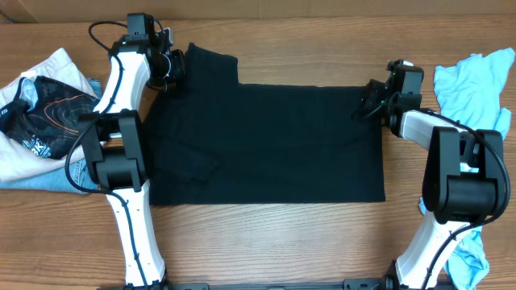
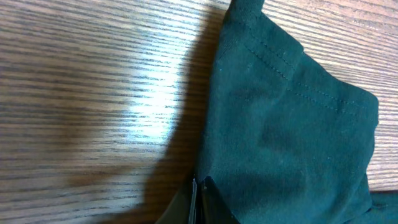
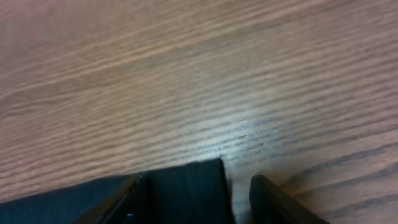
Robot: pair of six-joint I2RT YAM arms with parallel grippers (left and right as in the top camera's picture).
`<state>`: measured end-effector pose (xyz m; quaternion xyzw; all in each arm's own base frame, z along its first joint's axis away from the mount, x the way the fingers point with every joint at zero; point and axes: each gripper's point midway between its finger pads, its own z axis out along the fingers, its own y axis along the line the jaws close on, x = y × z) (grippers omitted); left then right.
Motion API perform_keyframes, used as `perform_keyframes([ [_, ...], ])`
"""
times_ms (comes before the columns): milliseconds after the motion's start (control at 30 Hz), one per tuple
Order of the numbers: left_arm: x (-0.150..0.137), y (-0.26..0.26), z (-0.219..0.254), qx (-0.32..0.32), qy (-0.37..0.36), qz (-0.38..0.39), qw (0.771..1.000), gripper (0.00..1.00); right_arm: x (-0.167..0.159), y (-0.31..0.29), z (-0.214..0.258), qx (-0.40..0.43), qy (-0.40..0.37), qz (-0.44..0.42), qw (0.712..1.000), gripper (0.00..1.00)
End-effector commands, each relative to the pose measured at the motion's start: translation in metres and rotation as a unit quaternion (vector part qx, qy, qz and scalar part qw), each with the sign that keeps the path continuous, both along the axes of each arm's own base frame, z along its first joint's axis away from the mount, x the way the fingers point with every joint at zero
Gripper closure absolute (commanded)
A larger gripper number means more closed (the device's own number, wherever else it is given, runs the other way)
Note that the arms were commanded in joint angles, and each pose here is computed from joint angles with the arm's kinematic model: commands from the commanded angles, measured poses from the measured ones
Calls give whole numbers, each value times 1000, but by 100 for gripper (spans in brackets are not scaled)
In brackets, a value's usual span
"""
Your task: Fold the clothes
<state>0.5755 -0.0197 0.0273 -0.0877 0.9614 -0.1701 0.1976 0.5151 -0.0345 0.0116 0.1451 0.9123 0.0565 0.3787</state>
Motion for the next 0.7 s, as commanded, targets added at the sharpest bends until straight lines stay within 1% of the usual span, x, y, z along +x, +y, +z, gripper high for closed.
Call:
perform_keyframes([
  [0,7,1,29,-4,-30,-6,1000,96,10,-5,7,-7,-15,-5,1000,46],
  [33,6,1,29,-4,-28,-6,1000,96,10,-5,7,-7,-15,-5,1000,48],
  [133,6,1,28,-4,-26,-6,1000,96,10,-5,7,-6,-15,-6,1000,61],
  [233,6,1,28,-4,-27,-6,1000,96,8,-5,6,-6,-12,-6,1000,70],
  [400,6,1,28,-2,-26,-6,1000,96,8,-5,5,-6,-11,-6,1000,73],
  [467,6,1,28,-2,-26,-6,1000,96,8,-5,5,-6,-10,-6,1000,78],
  [533,5,1,28,-2,-26,-6,1000,96,8,-5,5,-5,-9,-6,1000,91],
  [567,6,1,28,-2,-26,-6,1000,96,8,-5,5,-5,-9,-6,1000,96],
  [667,5,1,28,-2,-26,-6,1000,96,8,-5,4,-5,-9,-6,1000,96],
])
